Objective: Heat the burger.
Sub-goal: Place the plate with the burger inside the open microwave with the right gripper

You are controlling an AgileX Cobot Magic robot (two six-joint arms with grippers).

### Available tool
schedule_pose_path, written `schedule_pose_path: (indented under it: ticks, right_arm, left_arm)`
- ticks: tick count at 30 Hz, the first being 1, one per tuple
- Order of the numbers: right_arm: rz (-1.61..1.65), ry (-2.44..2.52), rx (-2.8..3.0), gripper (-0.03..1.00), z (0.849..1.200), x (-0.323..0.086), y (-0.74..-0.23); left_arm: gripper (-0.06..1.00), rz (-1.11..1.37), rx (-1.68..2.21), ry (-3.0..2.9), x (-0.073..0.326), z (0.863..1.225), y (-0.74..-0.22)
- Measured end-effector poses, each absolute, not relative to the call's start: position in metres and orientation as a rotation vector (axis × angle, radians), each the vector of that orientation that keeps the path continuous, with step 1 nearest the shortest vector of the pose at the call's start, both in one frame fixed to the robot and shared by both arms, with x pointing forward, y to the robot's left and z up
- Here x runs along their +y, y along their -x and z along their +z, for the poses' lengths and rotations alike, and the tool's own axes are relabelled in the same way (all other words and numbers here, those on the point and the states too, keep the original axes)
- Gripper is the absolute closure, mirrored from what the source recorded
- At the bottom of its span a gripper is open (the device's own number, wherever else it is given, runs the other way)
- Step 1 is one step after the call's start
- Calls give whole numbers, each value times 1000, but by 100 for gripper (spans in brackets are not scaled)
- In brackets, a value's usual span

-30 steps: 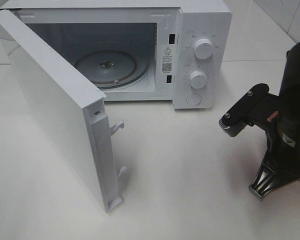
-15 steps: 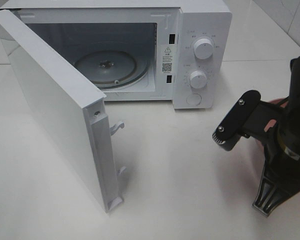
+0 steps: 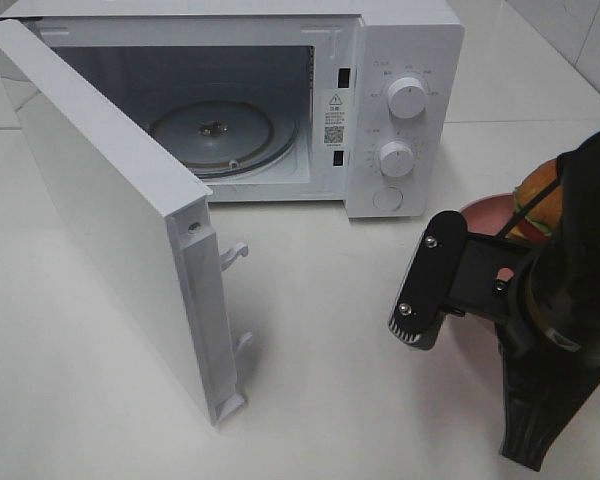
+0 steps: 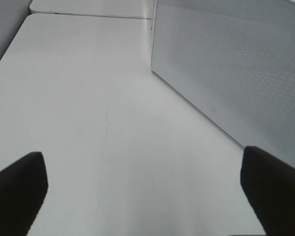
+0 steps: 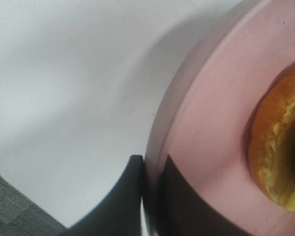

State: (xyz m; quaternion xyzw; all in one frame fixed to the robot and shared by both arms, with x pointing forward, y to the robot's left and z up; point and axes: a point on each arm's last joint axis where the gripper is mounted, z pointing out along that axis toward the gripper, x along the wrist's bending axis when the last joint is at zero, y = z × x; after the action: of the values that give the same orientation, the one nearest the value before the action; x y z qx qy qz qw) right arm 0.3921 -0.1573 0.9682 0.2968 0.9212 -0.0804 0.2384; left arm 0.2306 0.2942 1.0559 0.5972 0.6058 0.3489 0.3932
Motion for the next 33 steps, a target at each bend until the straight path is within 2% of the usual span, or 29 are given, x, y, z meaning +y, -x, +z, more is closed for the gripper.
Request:
schedule_pose_path:
  ticks: [16, 33]
  right_arm:
    - [-171, -426, 2569, 92, 969, -150, -399]
    - [-81, -274, 2595, 92, 968, -142, -401]
  left_arm:
    - [-4, 885, 1537, -1516, 294, 1056, -231]
    - [-4, 885, 1537, -1516, 294, 1056, -231]
